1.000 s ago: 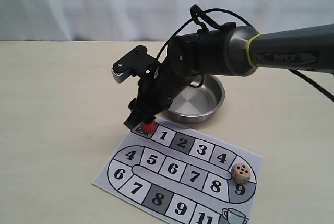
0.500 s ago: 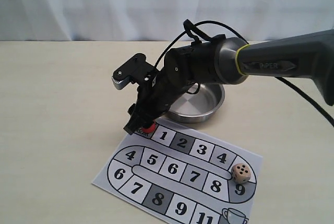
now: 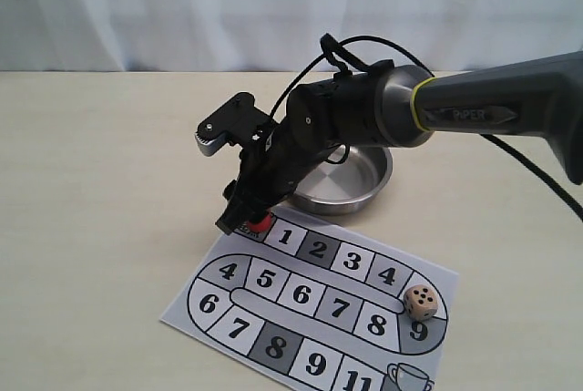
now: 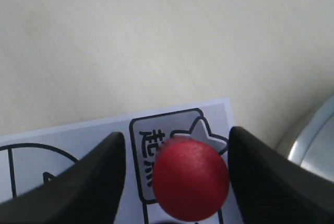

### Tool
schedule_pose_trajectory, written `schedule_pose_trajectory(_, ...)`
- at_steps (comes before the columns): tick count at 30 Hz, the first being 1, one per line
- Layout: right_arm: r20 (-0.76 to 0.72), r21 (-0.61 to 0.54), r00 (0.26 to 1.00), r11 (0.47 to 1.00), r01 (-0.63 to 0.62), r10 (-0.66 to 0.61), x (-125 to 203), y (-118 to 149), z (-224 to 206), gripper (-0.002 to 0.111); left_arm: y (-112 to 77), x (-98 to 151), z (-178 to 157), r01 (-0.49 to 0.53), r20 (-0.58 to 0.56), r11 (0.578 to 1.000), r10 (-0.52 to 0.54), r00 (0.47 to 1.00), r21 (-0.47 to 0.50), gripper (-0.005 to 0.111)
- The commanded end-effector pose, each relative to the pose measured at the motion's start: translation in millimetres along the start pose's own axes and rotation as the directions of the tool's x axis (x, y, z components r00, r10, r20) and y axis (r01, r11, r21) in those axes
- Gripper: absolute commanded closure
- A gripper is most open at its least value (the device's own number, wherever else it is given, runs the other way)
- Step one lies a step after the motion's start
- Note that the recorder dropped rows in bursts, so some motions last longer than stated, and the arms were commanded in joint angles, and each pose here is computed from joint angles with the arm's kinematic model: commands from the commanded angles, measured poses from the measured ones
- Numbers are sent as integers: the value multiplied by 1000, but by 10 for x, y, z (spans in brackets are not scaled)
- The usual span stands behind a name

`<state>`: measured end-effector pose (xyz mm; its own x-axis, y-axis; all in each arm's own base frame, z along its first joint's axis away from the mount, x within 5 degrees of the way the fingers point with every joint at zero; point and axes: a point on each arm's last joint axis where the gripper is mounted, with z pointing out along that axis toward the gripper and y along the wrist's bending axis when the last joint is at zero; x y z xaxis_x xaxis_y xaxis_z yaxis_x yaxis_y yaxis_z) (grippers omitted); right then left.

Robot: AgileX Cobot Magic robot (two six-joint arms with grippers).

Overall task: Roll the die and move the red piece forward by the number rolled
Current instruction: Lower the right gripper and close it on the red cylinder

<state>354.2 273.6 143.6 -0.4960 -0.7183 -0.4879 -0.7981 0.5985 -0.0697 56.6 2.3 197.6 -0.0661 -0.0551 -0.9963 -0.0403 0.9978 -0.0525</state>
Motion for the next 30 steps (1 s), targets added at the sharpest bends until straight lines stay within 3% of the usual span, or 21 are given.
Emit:
schedule_pose_trajectory(1, 16, 11, 1000, 1000, 10, -10, -29, -13, -14, 53, -5, -26, -4, 3, 13, 1000, -3, 1000, 7, 107)
schedule_pose_trajectory(15, -29, -8, 1000, 1000, 2, -2, 25, 4, 33, 54, -5, -26, -4, 3, 13, 1000, -3, 1000, 7, 107)
schedule_pose_trajectory(16, -27, -7, 1000, 1000, 2, -2, 24, 3, 33, 57, -5, -26, -4, 3, 13, 1000, -3, 1000, 7, 107)
schedule_pose_trajectory(21, -22, -5, 1000, 1000, 2, -2, 20, 2, 33, 101, -5, -26, -4, 3, 13, 1000, -3, 1000, 7, 107)
schedule_pose_trajectory(22, -22, -5, 1000, 1000, 2, -2, 20, 2, 33, 104, -5, -26, -4, 3, 13, 1000, -3, 1000, 7, 107)
schedule_pose_trajectory(30, -18, -16, 1000, 1000, 1, -2, -71, 15, -314, 104, -5, -26, -4, 3, 13, 1000, -3, 1000, 7, 107)
